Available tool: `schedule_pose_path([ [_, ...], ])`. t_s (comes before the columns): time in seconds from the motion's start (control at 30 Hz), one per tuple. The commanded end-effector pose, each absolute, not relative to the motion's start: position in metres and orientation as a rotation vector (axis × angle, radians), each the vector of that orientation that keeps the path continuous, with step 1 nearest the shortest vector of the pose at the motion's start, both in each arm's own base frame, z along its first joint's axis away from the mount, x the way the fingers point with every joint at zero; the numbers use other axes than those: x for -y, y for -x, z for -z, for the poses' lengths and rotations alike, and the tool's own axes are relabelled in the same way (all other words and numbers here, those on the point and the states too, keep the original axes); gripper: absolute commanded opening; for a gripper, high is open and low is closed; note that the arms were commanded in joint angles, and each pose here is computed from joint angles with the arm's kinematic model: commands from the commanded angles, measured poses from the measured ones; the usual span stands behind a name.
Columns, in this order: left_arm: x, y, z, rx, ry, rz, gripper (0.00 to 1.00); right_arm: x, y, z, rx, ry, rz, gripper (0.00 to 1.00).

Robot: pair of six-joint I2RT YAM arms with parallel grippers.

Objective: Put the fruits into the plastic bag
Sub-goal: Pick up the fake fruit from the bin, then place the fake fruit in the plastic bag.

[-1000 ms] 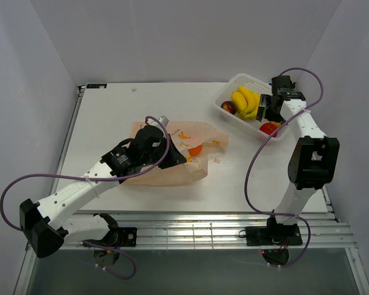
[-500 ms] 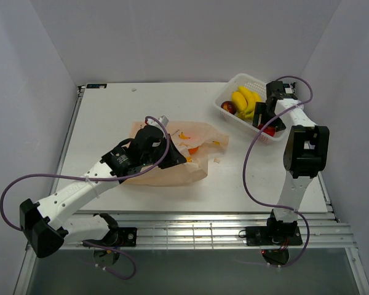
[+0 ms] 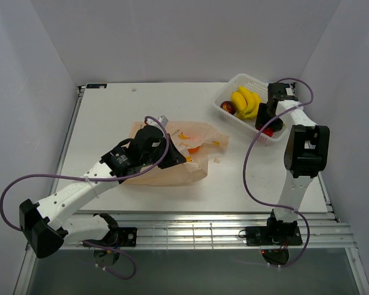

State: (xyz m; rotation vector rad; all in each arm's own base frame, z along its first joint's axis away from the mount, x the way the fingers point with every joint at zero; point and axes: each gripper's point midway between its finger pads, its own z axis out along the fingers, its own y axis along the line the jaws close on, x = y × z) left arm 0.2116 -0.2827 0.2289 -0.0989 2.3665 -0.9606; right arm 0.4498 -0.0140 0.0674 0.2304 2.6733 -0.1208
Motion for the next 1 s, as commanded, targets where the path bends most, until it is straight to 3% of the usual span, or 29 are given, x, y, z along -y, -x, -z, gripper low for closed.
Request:
schedule_pose_path([
  [0.0, 0.281, -0.212, -0.244, -2.312, 0.111, 0.996, 0.00, 0.021, -0.456, -0.089, -2.608, -0.271, 0.076, 0.40],
  [0.17, 0.281, -0.210, -0.245, -2.305, 0.109, 1.009, 0.00, 0.018, -0.464, -0.137, -2.494, -0.266, 0.025, 0.32],
  [0.47, 0.281, -0.208, -0.244, -2.309, 0.108, 1.018, 0.00, -0.002, -0.449, -0.198, -2.321, -0.213, -0.152, 0.27],
  [0.7, 0.282, -0.204, -0.241, -2.326, 0.100, 1.034, 0.00, -0.078, -0.392, -0.218, -2.252, -0.034, -0.509, 0.27],
  [0.97, 0.286, -0.201, -0.236, -2.344, 0.083, 1.056, 0.00, -0.204, -0.321, -0.186, -2.309, 0.259, -0.821, 0.27],
])
